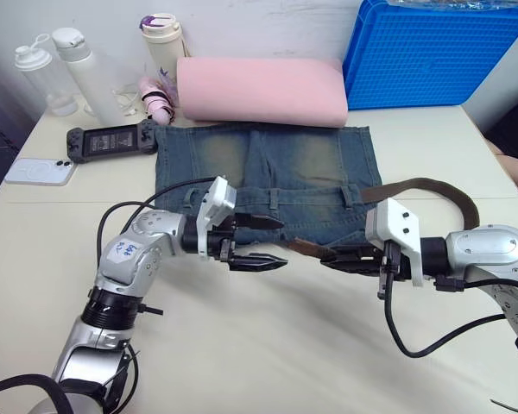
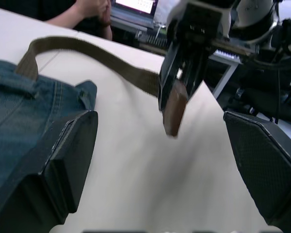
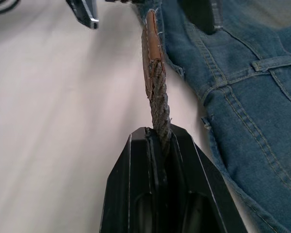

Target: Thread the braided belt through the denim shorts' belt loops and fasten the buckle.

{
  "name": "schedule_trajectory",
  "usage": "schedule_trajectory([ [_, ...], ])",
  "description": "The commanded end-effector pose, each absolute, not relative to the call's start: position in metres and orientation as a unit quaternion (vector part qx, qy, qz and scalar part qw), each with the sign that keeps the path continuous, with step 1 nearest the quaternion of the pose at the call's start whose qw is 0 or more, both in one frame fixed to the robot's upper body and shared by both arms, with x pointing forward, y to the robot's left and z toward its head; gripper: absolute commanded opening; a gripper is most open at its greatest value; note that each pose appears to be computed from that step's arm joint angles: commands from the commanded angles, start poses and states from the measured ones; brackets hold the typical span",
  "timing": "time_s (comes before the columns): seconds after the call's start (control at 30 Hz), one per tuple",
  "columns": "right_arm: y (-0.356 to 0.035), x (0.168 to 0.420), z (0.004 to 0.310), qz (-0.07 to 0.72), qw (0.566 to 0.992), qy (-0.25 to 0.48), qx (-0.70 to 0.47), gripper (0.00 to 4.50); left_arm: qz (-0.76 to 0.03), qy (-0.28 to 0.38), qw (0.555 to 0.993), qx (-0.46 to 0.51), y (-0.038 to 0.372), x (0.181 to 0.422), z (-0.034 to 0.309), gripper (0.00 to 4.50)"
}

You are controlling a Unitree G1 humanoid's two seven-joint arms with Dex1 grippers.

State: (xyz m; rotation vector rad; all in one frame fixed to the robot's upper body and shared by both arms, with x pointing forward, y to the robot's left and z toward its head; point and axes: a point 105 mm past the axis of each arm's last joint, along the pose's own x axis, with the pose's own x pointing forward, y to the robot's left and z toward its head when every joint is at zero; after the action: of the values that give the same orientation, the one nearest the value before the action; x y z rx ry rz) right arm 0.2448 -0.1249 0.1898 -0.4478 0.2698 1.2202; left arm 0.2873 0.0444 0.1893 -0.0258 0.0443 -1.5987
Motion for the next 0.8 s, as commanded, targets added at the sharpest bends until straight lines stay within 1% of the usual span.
schedule_trajectory([
  [0.03,-0.127,0.245,0.203,0.557,0.792,0.11,-0.223,0.03,-0.734,0.009,0.679,-0.026,0.032,0.281,0.196,4.5],
  [0.1,-0.127,0.245,0.204,0.555,0.794,0.112,-0.222,0.03,-0.742,0.02,0.67,-0.017,0.025,0.278,0.191,4.5],
  [0.13,-0.128,0.246,0.204,0.553,0.795,0.113,-0.222,0.0,-0.746,0.022,0.665,-0.013,0.022,0.277,0.188,3.95],
  [0.17,-0.128,0.246,0.204,0.55,0.797,0.114,-0.221,0.0,-0.749,0.024,0.662,-0.007,0.02,0.276,0.187,3.75],
  [0.27,-0.132,0.248,0.205,0.537,0.805,0.118,-0.221,0.0,-0.749,0.019,0.662,-0.007,0.016,0.279,0.188,2.75],
  [0.33,-0.134,0.248,0.205,0.532,0.808,0.123,-0.22,0.0,-0.754,0.015,0.657,-0.024,0.011,0.28,0.192,1.64],
  [0.37,-0.135,0.249,0.205,0.529,0.81,0.123,-0.22,0.0,-0.757,0.014,0.652,-0.031,0.009,0.279,0.194,1.36],
  [0.43,-0.139,0.25,0.205,0.519,0.816,0.126,-0.22,0.0,-0.764,0.011,0.644,-0.043,0.004,0.28,0.198,0.43],
  [0.47,-0.142,0.25,0.204,0.516,0.82,0.134,-0.208,0.0,-0.765,0.008,0.642,-0.047,0.001,0.281,0.2,0.13],
  [0.5,-0.144,0.249,0.204,0.513,0.822,0.139,-0.205,0.68,-0.766,0.006,0.64,-0.053,-0.001,0.283,0.203,0.0],
  [0.53,-0.146,0.248,0.203,0.511,0.823,0.144,-0.199,0.89,-0.767,0.003,0.639,-0.06,-0.002,0.285,0.207,0.0],
  [0.6,-0.152,0.246,0.204,0.505,0.829,0.151,-0.188,1.56,-0.766,0.002,0.639,-0.07,-0.005,0.288,0.212,0.0],
  [0.63,-0.156,0.247,0.206,0.495,0.836,0.148,-0.186,2.29,-0.763,0.006,0.643,-0.073,-0.006,0.291,0.213,0.0],
  [0.67,-0.161,0.248,0.21,0.482,0.845,0.141,-0.182,2.6,-0.758,0.012,0.647,-0.076,-0.008,0.294,0.212,0.0],
  [0.73,-0.172,0.255,0.222,0.445,0.871,0.109,-0.178,3.51,-0.748,0.025,0.659,-0.077,-0.011,0.299,0.209,0.0],
  [0.77,-0.181,0.26,0.231,0.414,0.89,0.083,-0.172,3.98,-0.737,0.027,0.671,-0.083,-0.013,0.305,0.207,0.0],
  [0.8,-0.191,0.266,0.24,0.378,0.909,0.058,-0.162,4.36,-0.721,0.03,0.685,-0.098,-0.014,0.312,0.207,0.0],
])
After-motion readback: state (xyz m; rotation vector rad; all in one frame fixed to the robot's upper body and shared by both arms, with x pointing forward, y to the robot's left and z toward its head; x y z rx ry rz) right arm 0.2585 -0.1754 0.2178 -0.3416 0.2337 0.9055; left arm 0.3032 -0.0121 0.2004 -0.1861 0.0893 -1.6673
